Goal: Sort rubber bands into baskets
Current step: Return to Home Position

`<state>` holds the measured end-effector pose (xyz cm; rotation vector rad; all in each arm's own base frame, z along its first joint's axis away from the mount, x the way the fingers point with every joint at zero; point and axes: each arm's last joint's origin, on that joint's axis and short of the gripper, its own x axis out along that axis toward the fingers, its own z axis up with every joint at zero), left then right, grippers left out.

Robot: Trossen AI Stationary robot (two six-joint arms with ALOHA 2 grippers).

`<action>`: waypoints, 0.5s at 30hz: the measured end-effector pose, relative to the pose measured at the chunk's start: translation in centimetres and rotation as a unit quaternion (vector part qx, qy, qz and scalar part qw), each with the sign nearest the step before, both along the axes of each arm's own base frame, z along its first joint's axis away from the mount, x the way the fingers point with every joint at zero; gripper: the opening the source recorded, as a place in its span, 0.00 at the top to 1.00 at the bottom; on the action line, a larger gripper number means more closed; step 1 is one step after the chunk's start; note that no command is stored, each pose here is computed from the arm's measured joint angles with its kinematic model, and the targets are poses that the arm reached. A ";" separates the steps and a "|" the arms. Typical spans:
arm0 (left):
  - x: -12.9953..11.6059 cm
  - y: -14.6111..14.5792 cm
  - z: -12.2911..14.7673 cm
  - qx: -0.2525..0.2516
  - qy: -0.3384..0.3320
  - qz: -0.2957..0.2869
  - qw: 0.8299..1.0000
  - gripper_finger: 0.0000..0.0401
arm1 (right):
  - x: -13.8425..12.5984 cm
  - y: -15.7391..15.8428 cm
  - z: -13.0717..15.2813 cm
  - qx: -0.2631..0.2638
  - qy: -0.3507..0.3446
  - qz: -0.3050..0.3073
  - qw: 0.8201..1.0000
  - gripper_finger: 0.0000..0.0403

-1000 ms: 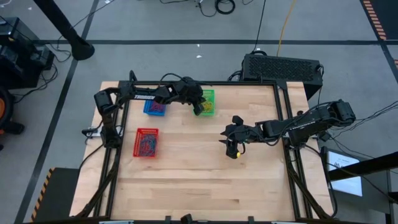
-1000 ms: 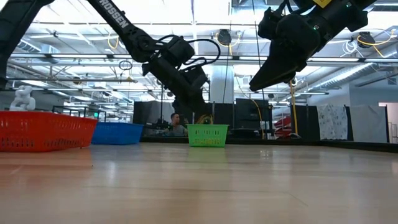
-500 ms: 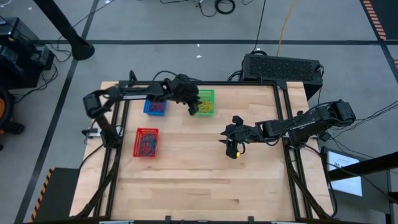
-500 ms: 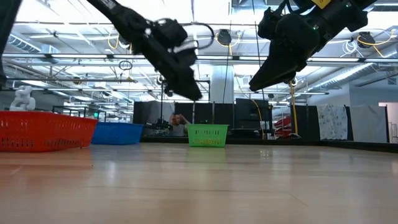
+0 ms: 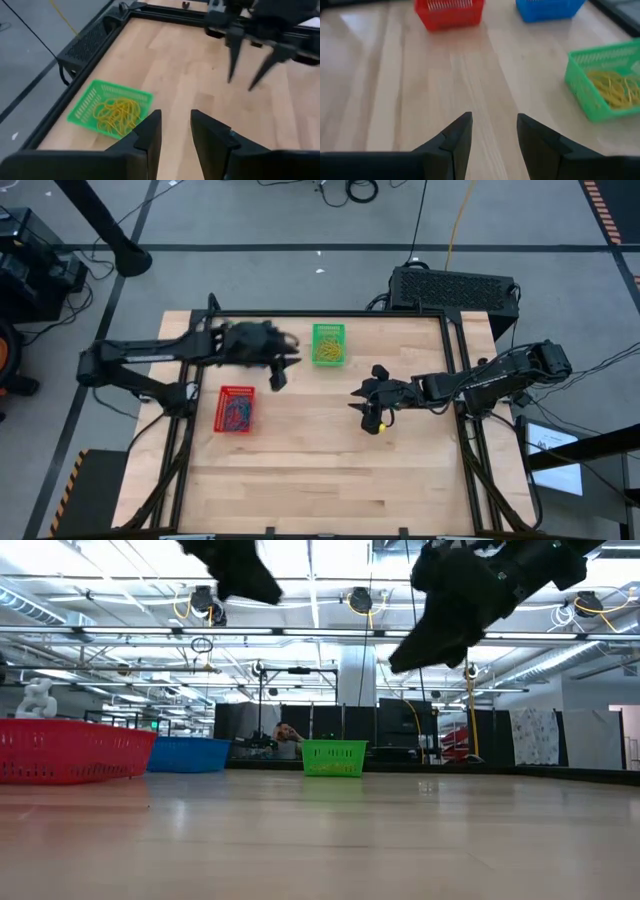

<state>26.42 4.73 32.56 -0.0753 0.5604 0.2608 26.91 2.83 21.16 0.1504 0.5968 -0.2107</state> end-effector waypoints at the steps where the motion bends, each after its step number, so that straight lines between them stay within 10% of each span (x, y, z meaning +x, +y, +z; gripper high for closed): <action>1: -0.5 -0.9 -0.2 0.002 -0.003 -0.001 1.000 0.72 | 0.1 0.0 0.2 0.000 -0.011 0.001 1.000 0.63; 15: -7.3 -6.1 -10.9 -0.033 -0.121 -0.017 0.992 0.72 | 0.7 -1.1 1.5 -0.029 -0.070 0.002 0.997 0.63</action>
